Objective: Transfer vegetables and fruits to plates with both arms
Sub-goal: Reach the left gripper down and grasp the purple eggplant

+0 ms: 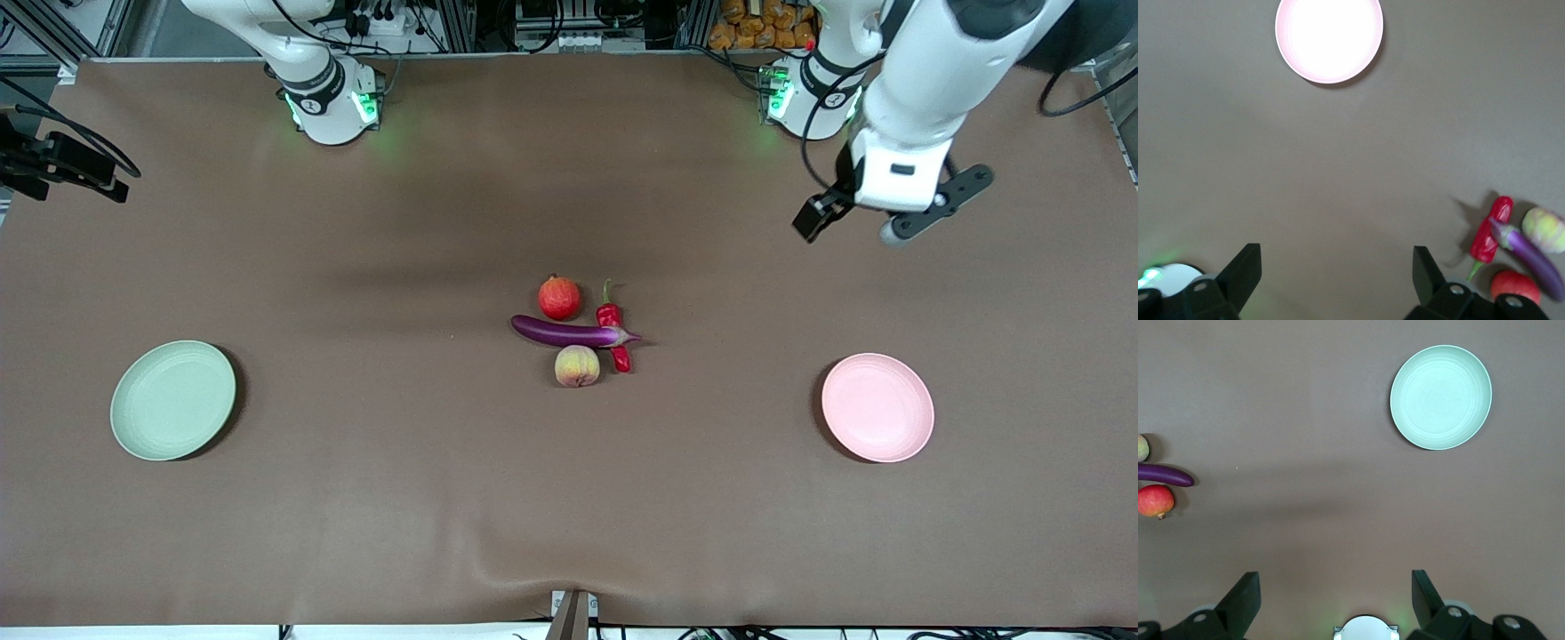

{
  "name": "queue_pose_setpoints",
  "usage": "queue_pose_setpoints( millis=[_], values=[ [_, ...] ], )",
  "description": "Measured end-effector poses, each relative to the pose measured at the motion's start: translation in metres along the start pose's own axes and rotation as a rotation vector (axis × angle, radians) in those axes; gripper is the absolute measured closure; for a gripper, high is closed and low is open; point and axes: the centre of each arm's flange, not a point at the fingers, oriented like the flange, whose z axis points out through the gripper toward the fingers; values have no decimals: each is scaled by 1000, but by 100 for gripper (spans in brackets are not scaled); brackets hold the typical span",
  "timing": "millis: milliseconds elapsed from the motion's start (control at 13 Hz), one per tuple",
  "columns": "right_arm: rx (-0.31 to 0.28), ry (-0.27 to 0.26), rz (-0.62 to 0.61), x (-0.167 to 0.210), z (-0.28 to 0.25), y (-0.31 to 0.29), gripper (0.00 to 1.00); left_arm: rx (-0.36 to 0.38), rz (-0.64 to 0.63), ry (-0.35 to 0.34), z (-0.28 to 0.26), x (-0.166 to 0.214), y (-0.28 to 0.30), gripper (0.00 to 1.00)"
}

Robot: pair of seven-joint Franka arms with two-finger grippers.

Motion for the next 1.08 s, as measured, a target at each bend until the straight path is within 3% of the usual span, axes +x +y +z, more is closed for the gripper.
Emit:
queue_pose_setpoints(
  millis=[386, 695, 1081],
  values=[
    [0, -2, 0, 0, 0, 0, 0, -60, -300, -37, 67, -37, 76, 0],
    [0, -6, 0, -1, 1, 0, 0, -40, -453, -5, 136, -74, 123, 0],
    [0, -8, 0, -1, 1, 0, 0, -42, -625, -24, 191, -107, 179, 0]
  ],
)
